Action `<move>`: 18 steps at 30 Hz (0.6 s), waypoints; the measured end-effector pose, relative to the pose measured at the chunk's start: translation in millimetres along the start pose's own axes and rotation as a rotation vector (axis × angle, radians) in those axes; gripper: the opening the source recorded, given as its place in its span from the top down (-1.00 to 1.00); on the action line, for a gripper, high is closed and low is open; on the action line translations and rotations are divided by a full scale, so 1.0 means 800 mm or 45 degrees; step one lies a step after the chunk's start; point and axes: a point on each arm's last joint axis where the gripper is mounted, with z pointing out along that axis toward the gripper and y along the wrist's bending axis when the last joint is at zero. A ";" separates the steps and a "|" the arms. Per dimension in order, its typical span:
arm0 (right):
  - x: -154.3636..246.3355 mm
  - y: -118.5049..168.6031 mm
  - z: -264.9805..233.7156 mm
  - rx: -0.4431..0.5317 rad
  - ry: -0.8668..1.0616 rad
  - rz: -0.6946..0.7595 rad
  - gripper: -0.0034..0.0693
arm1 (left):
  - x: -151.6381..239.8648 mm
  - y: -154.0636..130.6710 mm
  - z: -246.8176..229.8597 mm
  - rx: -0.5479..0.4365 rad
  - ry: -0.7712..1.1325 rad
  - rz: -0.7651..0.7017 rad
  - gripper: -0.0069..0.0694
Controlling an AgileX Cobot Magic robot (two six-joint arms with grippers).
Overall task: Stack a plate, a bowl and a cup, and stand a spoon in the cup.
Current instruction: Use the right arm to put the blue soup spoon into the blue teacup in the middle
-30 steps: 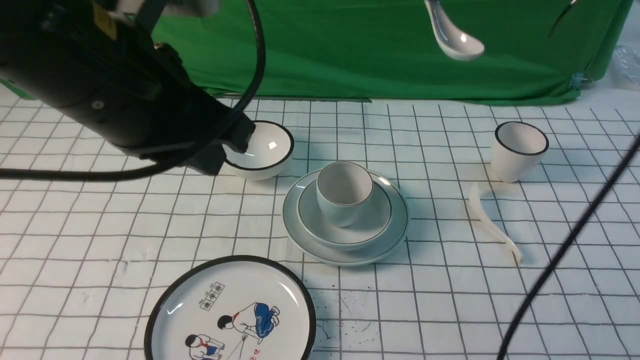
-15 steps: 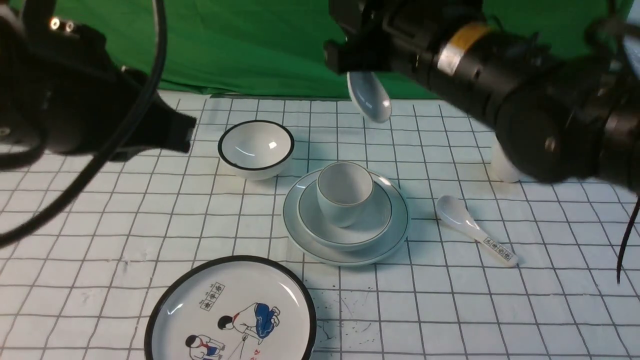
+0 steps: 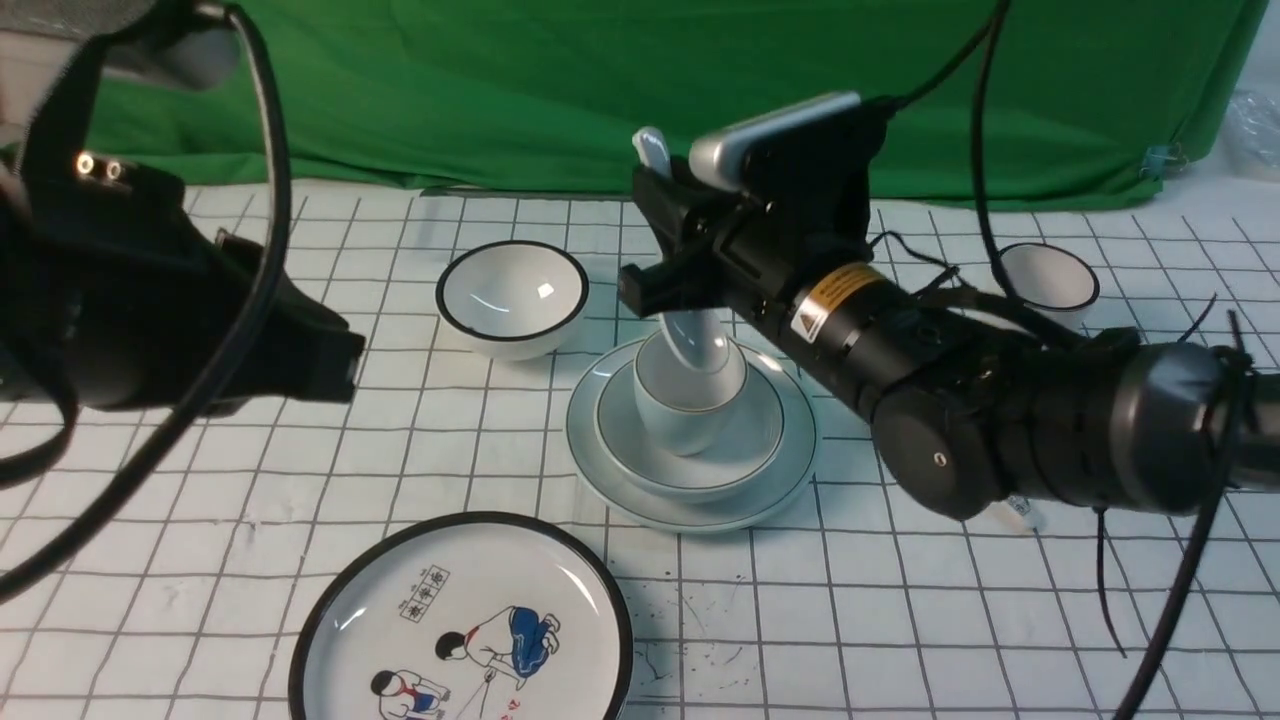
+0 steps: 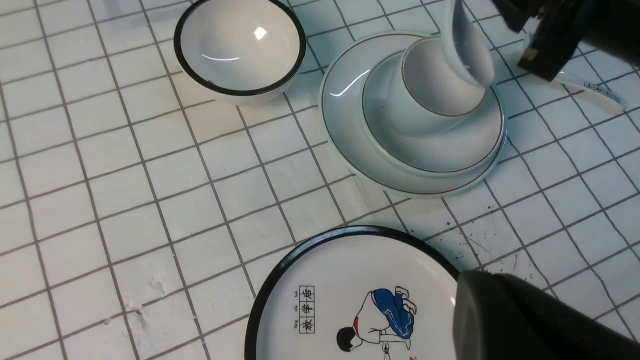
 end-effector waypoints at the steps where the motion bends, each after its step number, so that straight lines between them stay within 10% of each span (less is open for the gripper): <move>1: 0.011 -0.001 0.003 0.001 0.016 -0.006 0.41 | 0.000 0.000 0.001 0.000 0.001 -0.001 0.82; 18: 0.049 -0.004 0.012 0.003 0.066 -0.088 0.36 | 0.001 0.000 0.001 0.000 0.002 -0.011 0.82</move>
